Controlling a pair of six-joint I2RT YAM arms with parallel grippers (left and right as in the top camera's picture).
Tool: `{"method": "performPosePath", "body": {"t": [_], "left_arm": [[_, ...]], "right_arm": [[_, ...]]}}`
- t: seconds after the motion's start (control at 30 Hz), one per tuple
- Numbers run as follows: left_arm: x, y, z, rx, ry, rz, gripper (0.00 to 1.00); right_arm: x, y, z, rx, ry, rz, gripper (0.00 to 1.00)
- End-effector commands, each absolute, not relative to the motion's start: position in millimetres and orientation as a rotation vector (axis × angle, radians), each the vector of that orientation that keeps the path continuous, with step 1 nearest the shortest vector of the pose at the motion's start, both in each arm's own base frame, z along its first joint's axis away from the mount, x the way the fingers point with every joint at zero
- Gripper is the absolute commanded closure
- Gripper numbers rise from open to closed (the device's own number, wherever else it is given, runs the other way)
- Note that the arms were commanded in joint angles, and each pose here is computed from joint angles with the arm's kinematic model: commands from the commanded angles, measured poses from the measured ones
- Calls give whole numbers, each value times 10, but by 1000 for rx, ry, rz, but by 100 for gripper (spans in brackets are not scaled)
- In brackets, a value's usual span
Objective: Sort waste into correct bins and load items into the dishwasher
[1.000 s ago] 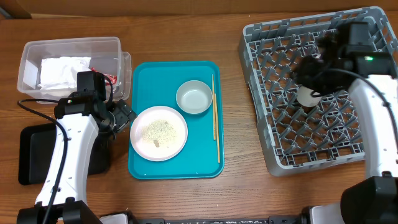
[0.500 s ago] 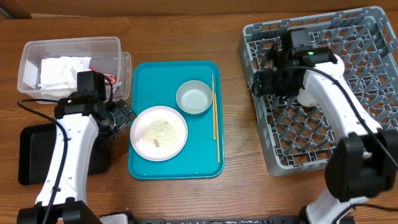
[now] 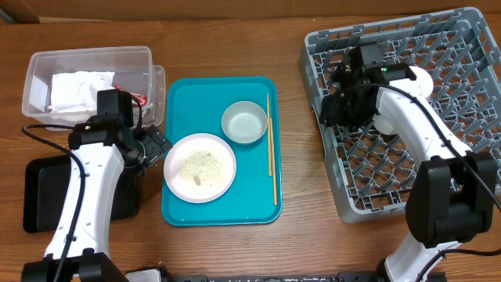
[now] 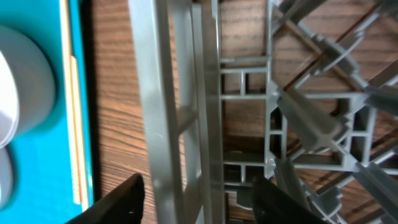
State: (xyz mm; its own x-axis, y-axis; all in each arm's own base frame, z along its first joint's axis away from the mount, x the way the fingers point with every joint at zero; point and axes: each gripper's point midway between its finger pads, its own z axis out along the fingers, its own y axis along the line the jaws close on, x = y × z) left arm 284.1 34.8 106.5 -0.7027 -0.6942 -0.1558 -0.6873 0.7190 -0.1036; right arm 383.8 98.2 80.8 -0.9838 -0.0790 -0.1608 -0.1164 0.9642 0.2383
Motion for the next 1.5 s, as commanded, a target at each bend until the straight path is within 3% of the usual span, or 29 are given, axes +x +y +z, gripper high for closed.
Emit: {"method": "performPosePath", "body": {"t": [0.0,0.3,0.4,0.67,1.13,1.47], "left_arm": [[2836,352,1072,-1136,2730,-62,0],[2836,352,1072,-1135,2730,-62,0],[2836,352,1072,-1136,2730,-62,0],[2836,352,1072,-1135,2730,-63,0],[2836,352,1072,-1136,2730,-62,0],[2836,352,1072,-1136,2730,-62,0]], "right_arm": [[3728,997,654,-155,3001,381,47],[3732,1177,624,-140,2988,392,60],[3834,1199,640,-61,2954,386,72],[4080,1062,663,211,2868,280,83],[4324,1081,748,574,2732,356,82],[4288,1177,753,567,2749,406,77]]}}
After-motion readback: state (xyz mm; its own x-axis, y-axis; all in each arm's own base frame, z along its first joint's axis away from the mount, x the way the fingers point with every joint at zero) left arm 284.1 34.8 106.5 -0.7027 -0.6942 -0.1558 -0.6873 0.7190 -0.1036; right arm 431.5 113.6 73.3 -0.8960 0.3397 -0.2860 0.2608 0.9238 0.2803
